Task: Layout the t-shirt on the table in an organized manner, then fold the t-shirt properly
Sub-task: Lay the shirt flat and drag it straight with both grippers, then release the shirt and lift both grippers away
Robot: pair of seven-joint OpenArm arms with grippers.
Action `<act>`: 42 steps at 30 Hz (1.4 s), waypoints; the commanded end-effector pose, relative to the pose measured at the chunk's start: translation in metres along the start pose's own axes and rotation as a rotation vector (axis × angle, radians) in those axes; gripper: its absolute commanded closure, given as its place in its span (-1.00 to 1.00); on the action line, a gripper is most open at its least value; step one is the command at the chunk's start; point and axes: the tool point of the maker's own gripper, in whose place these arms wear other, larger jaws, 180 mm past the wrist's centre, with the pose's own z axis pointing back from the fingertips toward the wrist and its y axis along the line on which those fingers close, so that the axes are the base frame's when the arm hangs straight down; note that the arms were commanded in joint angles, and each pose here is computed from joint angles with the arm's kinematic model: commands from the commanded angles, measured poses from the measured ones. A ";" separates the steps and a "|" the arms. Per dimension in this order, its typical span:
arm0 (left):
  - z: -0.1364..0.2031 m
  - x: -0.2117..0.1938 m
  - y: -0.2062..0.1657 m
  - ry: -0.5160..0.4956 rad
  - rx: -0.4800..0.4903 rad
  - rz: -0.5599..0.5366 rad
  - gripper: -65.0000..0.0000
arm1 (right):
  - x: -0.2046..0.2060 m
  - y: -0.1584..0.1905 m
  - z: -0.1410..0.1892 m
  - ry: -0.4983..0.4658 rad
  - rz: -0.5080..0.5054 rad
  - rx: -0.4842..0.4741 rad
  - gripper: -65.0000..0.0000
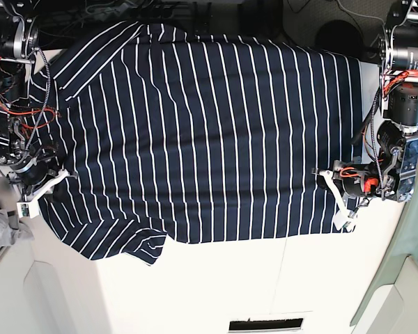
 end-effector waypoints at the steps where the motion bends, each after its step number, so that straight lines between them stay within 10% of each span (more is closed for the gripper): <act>1: 0.021 0.030 0.012 -0.085 0.006 -0.008 1.00 | 0.024 -0.010 0.007 -0.062 -0.005 -0.003 1.00; 7: 0.061 0.022 0.022 -0.140 -0.045 -0.085 1.00 | -0.010 -0.020 0.053 -0.016 -0.056 -0.026 1.00; 19: 0.038 -0.093 -0.008 0.017 -0.105 -0.072 1.00 | -0.088 -0.022 0.132 0.090 -0.071 -0.031 1.00; 29: 0.002 -0.085 0.004 -0.008 0.082 -0.089 1.00 | -0.110 -0.050 0.092 0.125 -0.225 -0.091 1.00; 42: -0.006 0.010 0.040 -0.059 0.128 0.020 1.00 | 0.015 -0.049 0.025 -0.060 -0.258 -0.053 1.00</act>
